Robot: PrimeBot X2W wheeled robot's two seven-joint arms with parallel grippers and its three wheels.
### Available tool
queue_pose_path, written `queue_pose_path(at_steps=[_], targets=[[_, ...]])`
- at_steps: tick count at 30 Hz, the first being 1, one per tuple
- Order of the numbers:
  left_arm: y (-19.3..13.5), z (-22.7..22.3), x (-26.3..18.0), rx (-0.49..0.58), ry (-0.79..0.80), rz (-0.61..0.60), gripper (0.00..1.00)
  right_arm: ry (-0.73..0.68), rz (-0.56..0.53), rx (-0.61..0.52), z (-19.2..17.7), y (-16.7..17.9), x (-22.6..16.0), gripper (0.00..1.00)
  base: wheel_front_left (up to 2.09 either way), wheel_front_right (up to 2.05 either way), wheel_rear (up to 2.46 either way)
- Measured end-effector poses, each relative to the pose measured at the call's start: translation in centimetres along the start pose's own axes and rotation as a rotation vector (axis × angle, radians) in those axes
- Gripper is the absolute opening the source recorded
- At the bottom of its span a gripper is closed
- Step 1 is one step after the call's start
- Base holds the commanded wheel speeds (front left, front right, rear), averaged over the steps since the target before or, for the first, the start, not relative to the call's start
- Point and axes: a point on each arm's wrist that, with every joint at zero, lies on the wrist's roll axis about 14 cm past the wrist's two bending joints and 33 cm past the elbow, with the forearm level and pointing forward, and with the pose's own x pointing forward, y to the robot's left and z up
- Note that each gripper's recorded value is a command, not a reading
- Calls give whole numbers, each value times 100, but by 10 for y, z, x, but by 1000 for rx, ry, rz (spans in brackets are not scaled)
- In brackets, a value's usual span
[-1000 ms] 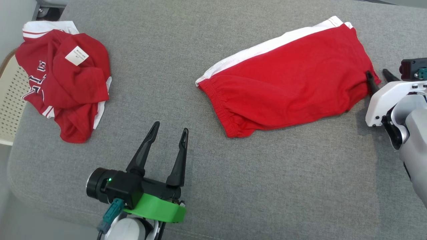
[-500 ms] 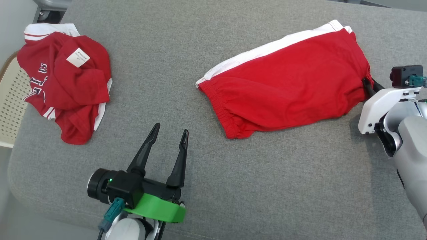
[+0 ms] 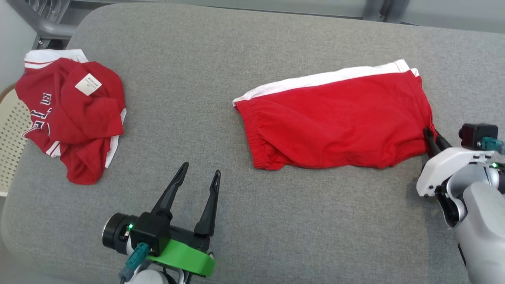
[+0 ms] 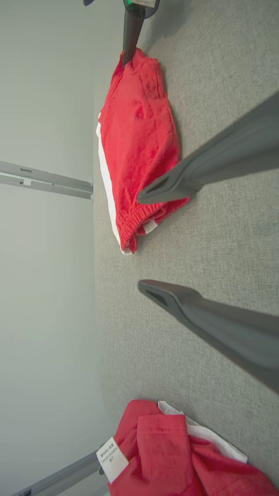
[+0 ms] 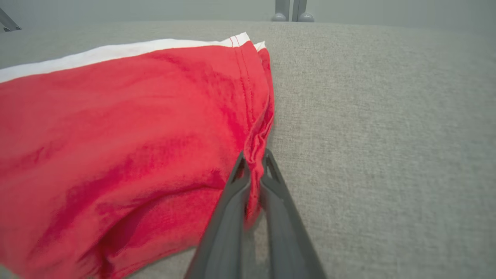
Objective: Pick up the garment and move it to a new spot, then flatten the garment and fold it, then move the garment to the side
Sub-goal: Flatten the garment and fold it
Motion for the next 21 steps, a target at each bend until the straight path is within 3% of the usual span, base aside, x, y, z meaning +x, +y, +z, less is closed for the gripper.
queue_pose_path(at_steps=[8, 9, 10, 11, 12, 13, 21], targets=[[16, -4, -11, 35, 35, 27, 100, -7, -46, 45, -8, 3, -35, 0, 0, 0, 0], [19, -3, -14, 38, 38, 36, 100, -9, -57, 46, -8, 5, -44, 9, 0, 0, 0], [19, -3, -14, 38, 38, 36, 100, -9, -57, 46, -8, 5, -44, 29, 0, 0, 0], [19, -3, -15, 37, 39, 38, 100, -7, -62, 46, -9, 6, -49, 42, 0, 0, 0], [18, -2, -15, 37, 39, 37, 100, -3, -66, 52, -10, 7, -53, 87, 0, 0, 0], [18, -2, -16, 38, 38, 37, 100, -1, -70, 53, -11, 8, -58, 100, 0, 0, 0], [21, -1, -26, 5, 42, 74, 100, -26, -125, 27, -3, 0, -86, 100, 0, 0, 0]])
